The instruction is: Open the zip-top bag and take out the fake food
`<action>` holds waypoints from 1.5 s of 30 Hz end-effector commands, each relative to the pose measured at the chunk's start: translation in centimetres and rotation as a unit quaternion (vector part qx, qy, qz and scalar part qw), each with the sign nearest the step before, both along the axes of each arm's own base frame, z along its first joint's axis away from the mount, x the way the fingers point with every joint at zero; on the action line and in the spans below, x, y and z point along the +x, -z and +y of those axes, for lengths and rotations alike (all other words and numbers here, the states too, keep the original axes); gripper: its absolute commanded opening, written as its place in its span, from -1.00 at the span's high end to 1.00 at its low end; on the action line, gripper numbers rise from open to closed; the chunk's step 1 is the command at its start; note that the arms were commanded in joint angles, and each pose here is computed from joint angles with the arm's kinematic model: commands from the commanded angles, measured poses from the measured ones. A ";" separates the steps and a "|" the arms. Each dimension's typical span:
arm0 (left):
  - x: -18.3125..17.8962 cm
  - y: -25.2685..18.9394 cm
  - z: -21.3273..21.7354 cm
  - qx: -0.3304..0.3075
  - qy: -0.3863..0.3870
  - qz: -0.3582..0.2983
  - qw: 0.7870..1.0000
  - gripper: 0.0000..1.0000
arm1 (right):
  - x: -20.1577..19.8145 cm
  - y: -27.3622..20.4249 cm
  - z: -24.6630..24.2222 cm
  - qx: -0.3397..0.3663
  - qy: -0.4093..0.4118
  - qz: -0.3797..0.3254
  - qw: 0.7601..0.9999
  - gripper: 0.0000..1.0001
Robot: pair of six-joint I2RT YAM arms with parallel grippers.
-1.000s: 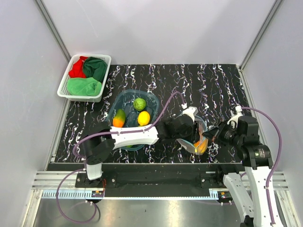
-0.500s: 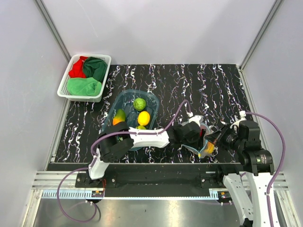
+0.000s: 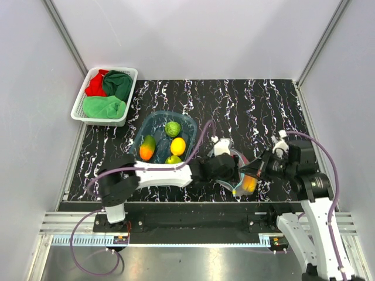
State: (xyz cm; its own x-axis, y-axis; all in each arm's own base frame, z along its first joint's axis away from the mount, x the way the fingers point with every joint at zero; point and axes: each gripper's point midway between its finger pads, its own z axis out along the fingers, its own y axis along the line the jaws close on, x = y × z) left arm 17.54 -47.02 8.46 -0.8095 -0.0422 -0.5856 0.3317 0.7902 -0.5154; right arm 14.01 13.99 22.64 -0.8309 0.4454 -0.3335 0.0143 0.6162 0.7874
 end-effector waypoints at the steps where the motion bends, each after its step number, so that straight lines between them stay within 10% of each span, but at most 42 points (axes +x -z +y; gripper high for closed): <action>1: 2.0 -5.6 4.6 0.000 -0.066 -0.069 0.995 -0.48 | -0.6 -2.7 3.5 0.091 -0.118 -0.014 0.989 1.00; 9: 0.7 -7.3 5.0 0.007 -0.022 -0.061 0.998 -0.48 | 1.1 -2.7 2.4 0.037 -0.084 -0.044 0.995 1.00; 20: 0.1 -3.0 -0.9 -0.005 0.014 -0.002 1.000 0.02 | 0.7 1.2 0.5 -0.032 -0.049 -0.015 0.998 1.00; 40: -1.3 4.2 -2.7 0.004 0.011 0.053 0.999 -0.51 | 0.1 1.2 0.7 -0.018 -0.049 -0.011 0.999 1.00; 45: -1.0 4.2 -2.0 0.011 0.014 0.036 0.999 0.15 | 0.2 1.3 0.5 -0.028 -0.048 -0.017 0.998 1.00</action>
State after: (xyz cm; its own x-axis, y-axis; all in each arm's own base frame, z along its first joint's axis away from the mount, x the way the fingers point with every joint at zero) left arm 16.17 -49.13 4.28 -0.8687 -0.0085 -0.4952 0.2945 0.7951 -0.5302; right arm 14.21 14.52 21.01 -0.8639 0.3590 -0.3532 -0.0407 0.6493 0.7595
